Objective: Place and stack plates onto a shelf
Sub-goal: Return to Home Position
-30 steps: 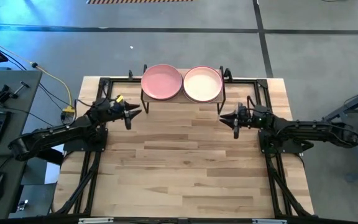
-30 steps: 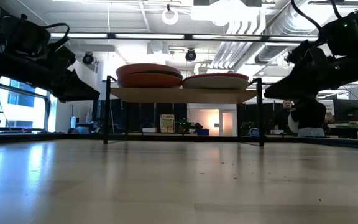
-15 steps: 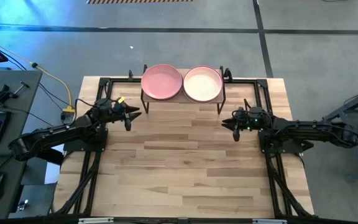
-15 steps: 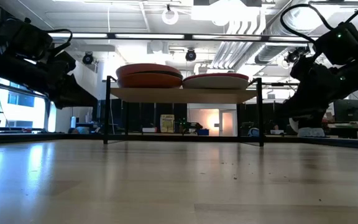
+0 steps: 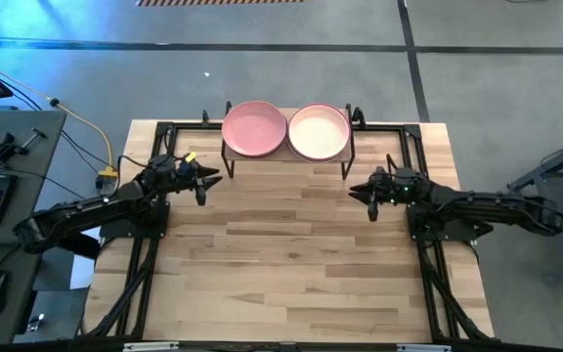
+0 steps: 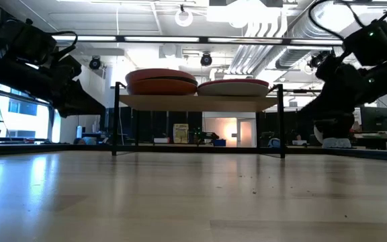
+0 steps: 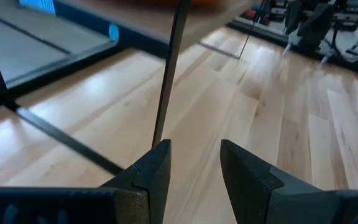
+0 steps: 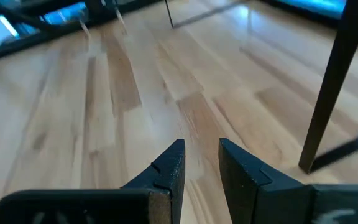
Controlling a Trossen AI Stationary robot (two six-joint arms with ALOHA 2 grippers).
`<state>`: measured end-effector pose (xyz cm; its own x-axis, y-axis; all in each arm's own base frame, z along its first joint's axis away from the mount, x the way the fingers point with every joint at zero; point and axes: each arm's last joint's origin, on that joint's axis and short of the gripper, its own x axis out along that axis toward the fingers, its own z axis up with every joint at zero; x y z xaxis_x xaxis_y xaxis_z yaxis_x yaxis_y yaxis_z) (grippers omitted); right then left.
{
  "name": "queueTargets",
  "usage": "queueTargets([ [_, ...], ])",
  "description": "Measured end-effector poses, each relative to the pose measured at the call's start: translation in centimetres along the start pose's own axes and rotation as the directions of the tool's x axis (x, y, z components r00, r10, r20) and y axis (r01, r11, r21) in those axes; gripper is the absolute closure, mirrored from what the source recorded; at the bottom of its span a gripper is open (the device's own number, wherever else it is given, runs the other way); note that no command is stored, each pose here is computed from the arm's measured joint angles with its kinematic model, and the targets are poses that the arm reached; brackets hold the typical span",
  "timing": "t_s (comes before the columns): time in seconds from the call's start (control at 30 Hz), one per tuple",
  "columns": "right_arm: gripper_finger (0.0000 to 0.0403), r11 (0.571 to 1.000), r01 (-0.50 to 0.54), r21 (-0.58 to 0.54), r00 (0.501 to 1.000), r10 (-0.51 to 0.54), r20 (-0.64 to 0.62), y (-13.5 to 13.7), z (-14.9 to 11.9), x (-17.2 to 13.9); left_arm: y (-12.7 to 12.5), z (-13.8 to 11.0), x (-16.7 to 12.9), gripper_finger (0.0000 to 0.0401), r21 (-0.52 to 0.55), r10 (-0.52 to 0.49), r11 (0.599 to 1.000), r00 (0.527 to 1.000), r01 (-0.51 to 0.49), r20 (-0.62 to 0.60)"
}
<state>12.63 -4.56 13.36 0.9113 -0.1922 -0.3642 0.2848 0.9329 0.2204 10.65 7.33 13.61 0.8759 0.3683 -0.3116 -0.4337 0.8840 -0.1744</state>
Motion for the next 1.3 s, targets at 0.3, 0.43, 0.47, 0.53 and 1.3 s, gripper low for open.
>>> queueTargets([
  [0.3,0.0324,0.993,-0.095,-0.068,0.967,0.109,0.231,1.5,1.8,-2.4,-1.4,1.3,-1.0,0.0272,0.068,-0.099,0.994,0.984,0.09,0.147],
  [0.43,0.0324,0.985,-0.142,-0.099,0.937,0.166,0.306,2.1,2.3,-3.2,-2.6,1.9,-1.8,0.0272,0.118,-0.196,0.978,0.954,0.172,0.228],
  [0.47,0.0324,0.982,-0.155,-0.108,0.928,0.182,0.325,2.3,2.4,-3.4,-2.9,2.1,-2.0,0.0272,0.13,-0.219,0.973,0.944,0.192,0.245],
  [0.53,0.0324,0.976,-0.179,-0.126,0.906,0.214,0.366,2.6,2.7,-4.0,-3.4,2.3,-2.5,0.0272,0.152,-0.264,0.962,0.924,0.229,0.277],
  [1.3,0.0324,0.953,-0.241,-0.182,0.813,0.301,0.499,3.3,3.3,-5.9,-4.8,3.3,-5.0,0.0272,0.244,-0.417,0.908,0.792,0.34,0.447],
])
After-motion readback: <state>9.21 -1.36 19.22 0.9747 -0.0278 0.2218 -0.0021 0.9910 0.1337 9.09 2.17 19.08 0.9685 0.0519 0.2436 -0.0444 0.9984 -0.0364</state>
